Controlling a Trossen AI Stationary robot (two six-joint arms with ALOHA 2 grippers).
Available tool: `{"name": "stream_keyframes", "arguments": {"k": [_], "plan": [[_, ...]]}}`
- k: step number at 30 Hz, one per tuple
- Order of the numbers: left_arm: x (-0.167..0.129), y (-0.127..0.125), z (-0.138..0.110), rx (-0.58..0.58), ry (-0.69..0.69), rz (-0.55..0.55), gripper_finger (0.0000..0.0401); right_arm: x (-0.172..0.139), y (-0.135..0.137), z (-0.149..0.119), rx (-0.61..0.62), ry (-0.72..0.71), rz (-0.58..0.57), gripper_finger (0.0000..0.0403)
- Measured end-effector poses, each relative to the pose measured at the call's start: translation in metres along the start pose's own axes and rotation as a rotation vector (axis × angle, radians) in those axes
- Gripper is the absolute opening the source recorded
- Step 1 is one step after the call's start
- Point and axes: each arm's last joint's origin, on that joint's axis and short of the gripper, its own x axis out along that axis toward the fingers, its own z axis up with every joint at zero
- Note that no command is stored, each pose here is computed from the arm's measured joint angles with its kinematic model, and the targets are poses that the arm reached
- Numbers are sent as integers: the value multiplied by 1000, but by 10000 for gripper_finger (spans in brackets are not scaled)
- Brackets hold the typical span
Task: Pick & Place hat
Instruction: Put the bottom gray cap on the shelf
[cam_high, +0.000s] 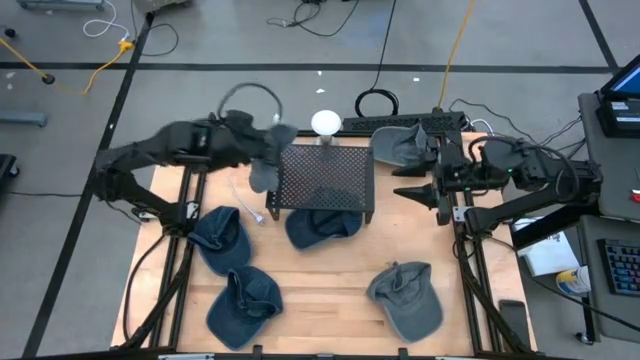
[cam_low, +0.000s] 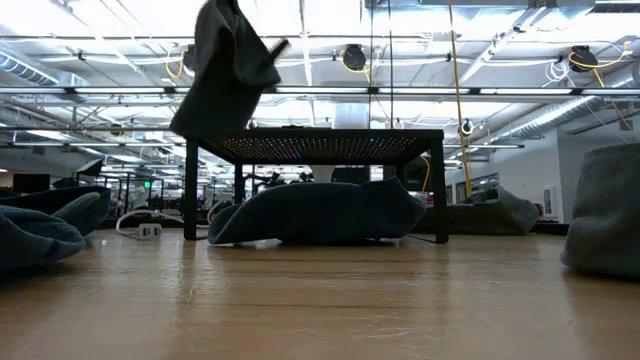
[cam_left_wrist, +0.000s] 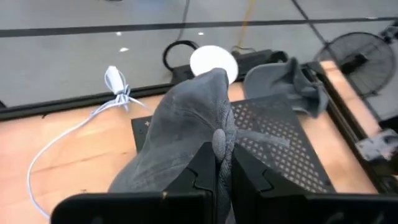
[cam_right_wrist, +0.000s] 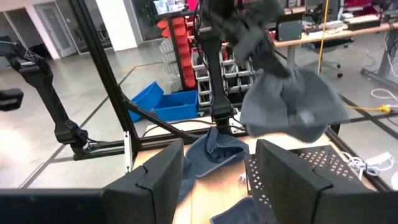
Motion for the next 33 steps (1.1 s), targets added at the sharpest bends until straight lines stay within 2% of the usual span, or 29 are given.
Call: {"name": "stream_keyframes", "arguments": {"k": [5,11,19,26,33], "plan": [[28,-20,-14,-19,12,61,18,-8,0,2,-12,-21,5,196],[61,-40,-33,-23,60,100,18,-16,-1,4,-111,-43,7,196],[94,-68,-48,-6,102,14,18,-20,-1,5,-150,-54,8,196],[116,-77,-64,32,175,23,18,-20,-1,5,-150,-54,8,196],[127,-86,-69,64,183,-26,18,-20,-1,5,-150,-54,8,196]]}}
